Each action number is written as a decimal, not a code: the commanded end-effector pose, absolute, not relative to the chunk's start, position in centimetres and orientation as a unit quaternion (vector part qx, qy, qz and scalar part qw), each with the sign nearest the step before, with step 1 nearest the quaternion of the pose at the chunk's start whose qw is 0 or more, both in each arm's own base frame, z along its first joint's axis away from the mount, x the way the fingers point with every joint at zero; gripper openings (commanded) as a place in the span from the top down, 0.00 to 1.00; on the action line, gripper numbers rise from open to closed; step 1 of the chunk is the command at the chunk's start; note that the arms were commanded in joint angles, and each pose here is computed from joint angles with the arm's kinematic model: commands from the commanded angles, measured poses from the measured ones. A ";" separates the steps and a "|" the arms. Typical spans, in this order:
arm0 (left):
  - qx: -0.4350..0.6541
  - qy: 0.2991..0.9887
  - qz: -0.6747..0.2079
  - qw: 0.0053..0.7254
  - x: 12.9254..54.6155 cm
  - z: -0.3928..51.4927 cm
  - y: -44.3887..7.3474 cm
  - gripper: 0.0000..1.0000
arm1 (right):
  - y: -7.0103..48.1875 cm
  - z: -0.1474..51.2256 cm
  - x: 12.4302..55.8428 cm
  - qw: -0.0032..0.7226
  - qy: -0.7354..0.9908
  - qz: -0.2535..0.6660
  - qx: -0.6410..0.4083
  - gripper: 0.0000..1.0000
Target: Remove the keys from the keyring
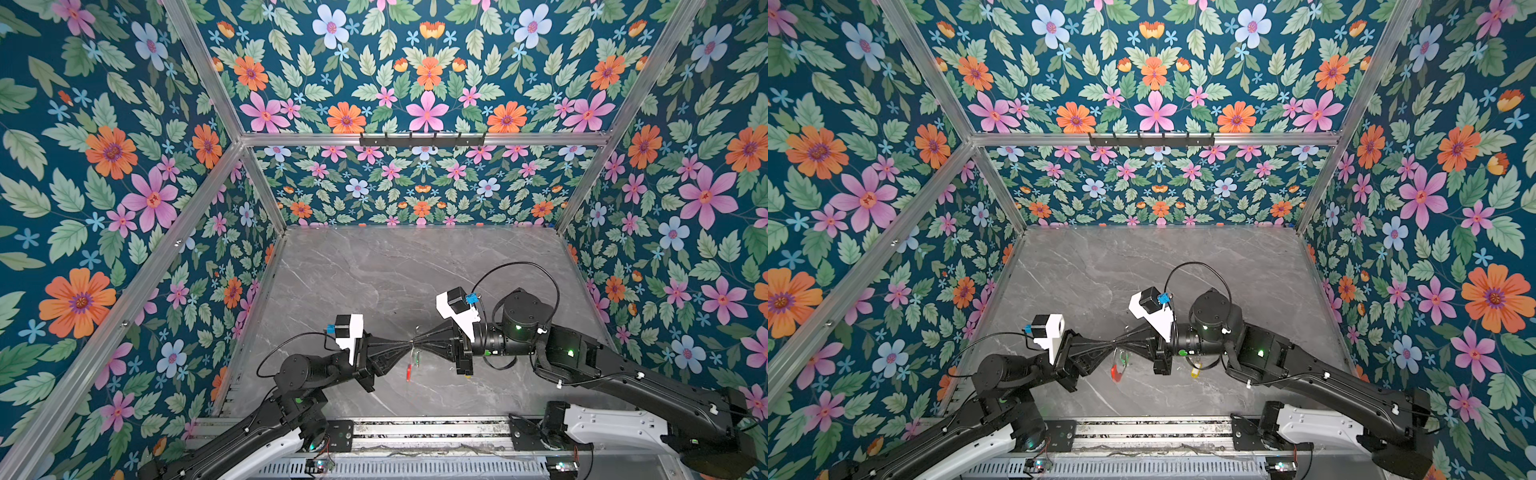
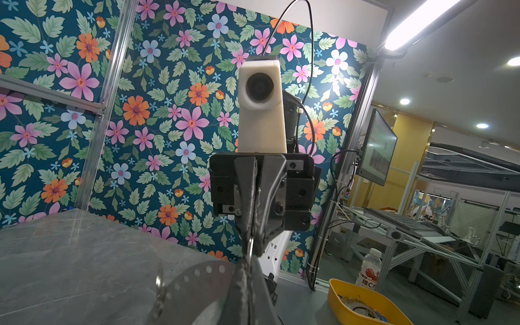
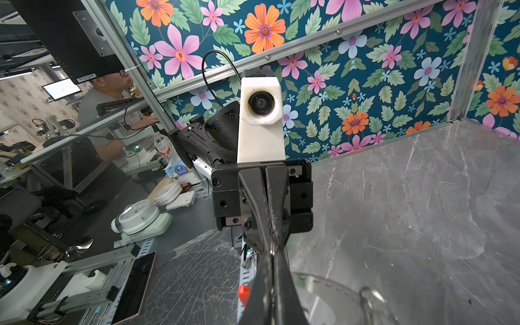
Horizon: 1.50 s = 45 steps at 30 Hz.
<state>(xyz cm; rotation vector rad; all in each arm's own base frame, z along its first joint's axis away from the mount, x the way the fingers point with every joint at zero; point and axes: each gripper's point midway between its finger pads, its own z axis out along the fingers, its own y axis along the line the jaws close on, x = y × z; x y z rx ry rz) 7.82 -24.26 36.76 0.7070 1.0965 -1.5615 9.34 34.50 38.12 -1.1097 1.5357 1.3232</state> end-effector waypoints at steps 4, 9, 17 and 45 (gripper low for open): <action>0.291 0.442 -0.652 0.543 7.8 37.8 -23.9 1.00 | 34.7 37.9 9.1 0.388 0.614 0.530 -0.438 1.00; 0.293 0.459 -0.652 0.527 7.8 37.7 -24.1 0.78 | 33.7 36.8 9.4 0.367 0.641 0.505 -0.447 1.00; 0.326 0.523 -0.634 0.467 7.8 36.5 -25.7 0.69 | 31.5 36.1 10.2 0.330 0.670 0.486 -0.454 1.00; 0.350 0.548 -0.640 0.409 7.6 36.2 -27.7 0.83 | 31.9 36.2 10.7 0.323 0.678 0.457 -0.477 1.00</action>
